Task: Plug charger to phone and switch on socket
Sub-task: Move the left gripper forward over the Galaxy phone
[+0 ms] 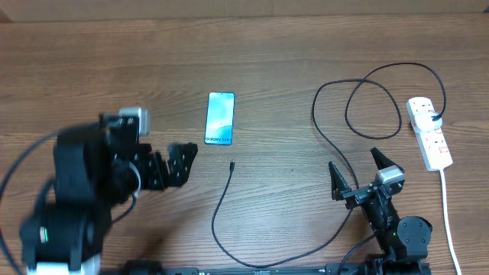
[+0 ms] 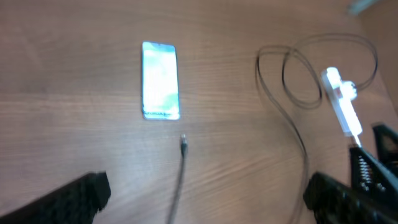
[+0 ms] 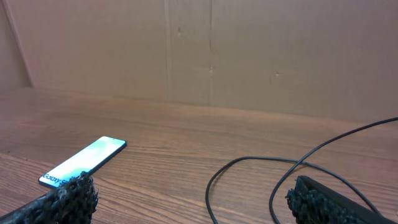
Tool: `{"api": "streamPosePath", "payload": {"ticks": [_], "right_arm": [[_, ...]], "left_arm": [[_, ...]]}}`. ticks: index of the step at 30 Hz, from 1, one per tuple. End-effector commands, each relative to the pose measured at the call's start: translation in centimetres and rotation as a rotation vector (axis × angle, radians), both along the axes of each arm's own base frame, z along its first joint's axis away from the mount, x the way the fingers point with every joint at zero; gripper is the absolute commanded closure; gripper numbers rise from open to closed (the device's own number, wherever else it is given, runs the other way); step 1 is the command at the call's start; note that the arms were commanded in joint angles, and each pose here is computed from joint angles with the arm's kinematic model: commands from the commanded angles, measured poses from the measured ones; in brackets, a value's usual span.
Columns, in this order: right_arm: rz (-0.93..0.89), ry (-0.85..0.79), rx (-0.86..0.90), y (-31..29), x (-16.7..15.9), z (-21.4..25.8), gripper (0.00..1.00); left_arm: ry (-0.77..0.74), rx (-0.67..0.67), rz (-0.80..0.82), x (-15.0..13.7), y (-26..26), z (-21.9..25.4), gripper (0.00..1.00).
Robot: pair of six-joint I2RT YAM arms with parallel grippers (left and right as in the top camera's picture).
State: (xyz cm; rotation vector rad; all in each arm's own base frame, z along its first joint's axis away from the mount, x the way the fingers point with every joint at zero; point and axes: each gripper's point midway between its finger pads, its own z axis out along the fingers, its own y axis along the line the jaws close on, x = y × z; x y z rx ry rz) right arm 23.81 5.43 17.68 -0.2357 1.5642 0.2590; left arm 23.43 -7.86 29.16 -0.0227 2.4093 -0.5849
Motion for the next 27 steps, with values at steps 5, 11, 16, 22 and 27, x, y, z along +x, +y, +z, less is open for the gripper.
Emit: {"api": "streamPosePath", "payload": {"ticks": [5,11,16,22,27], "right_arm": [[-0.009,-0.004,0.003,-0.1,0.0,-0.2,0.00],[-0.009,-0.004,0.003,-0.1,0.0,-0.2,0.00],[-0.009,-0.004,0.003,-0.1,0.0,-0.1,0.00],[-0.009,-0.004,0.003,-0.1,0.0,-0.2,0.00],[-0.009,-0.004,0.003,-0.1,0.0,-0.2,0.00]], "left_arm": [[0.387,-0.037,-0.023,2.0,-1.0,-3.3,0.00],[0.621,-0.025,-0.016,3.3,-1.1,-8.3,0.00],[0.779,-0.021,-0.022,3.7,-1.5,-11.6,0.89],[0.897,-0.007,-0.034,4.0,-2.0,-14.7,0.96],[0.957,0.008,-0.052,4.0,-2.7,-16.3,0.96]]}}
